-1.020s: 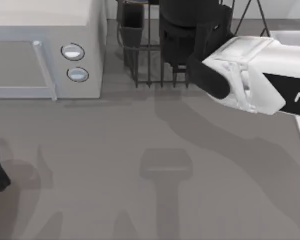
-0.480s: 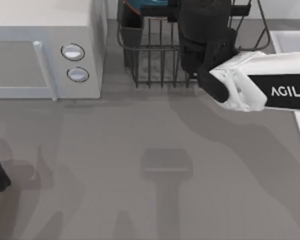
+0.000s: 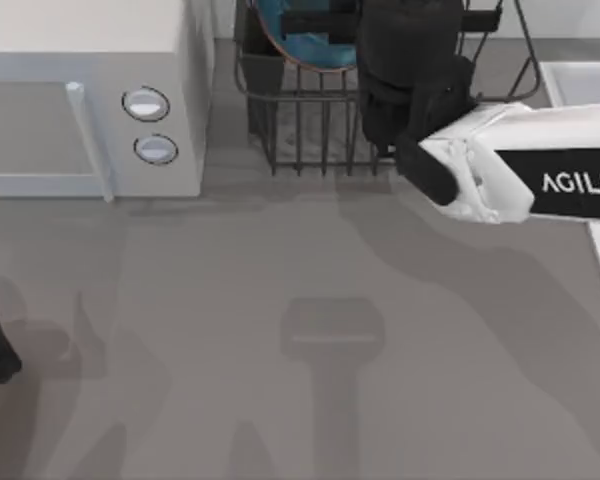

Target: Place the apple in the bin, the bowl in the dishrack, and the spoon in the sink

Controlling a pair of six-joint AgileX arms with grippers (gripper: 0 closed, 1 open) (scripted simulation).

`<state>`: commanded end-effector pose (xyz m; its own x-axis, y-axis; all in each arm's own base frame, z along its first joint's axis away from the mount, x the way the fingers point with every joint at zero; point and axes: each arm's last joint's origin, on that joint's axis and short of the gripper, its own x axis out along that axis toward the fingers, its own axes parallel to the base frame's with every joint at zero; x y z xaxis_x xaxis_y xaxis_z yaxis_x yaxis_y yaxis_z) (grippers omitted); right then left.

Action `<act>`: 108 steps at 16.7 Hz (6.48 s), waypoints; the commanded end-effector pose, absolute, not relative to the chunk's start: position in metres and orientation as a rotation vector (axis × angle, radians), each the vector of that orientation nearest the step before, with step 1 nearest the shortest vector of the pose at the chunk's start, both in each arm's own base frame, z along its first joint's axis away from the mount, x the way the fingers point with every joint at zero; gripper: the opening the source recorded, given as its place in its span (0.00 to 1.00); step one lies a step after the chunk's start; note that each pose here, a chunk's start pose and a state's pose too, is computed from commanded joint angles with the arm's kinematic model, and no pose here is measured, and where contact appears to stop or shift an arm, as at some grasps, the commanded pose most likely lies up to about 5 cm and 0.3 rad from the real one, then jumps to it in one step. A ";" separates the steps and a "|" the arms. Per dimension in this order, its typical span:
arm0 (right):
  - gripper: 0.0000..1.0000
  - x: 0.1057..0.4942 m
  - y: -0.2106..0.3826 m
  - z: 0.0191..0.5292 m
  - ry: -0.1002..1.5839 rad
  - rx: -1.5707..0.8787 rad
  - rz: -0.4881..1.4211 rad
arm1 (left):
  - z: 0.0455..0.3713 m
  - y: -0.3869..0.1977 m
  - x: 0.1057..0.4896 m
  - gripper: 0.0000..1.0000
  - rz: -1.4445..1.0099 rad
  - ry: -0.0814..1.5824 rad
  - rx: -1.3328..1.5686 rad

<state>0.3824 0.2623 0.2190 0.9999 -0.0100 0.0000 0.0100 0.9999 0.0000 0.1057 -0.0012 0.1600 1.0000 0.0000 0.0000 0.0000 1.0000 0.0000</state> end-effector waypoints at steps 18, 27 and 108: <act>1.00 0.379 0.255 0.222 0.004 0.001 0.005 | 0.160 -0.001 0.106 1.00 0.000 0.000 0.000; 1.00 0.288 0.118 0.259 0.081 -0.014 0.120 | 0.160 -0.001 0.106 1.00 0.000 0.000 0.000; 0.25 0.227 -0.064 0.093 1.282 -1.080 1.090 | 0.160 -0.001 0.106 1.00 0.000 0.000 0.000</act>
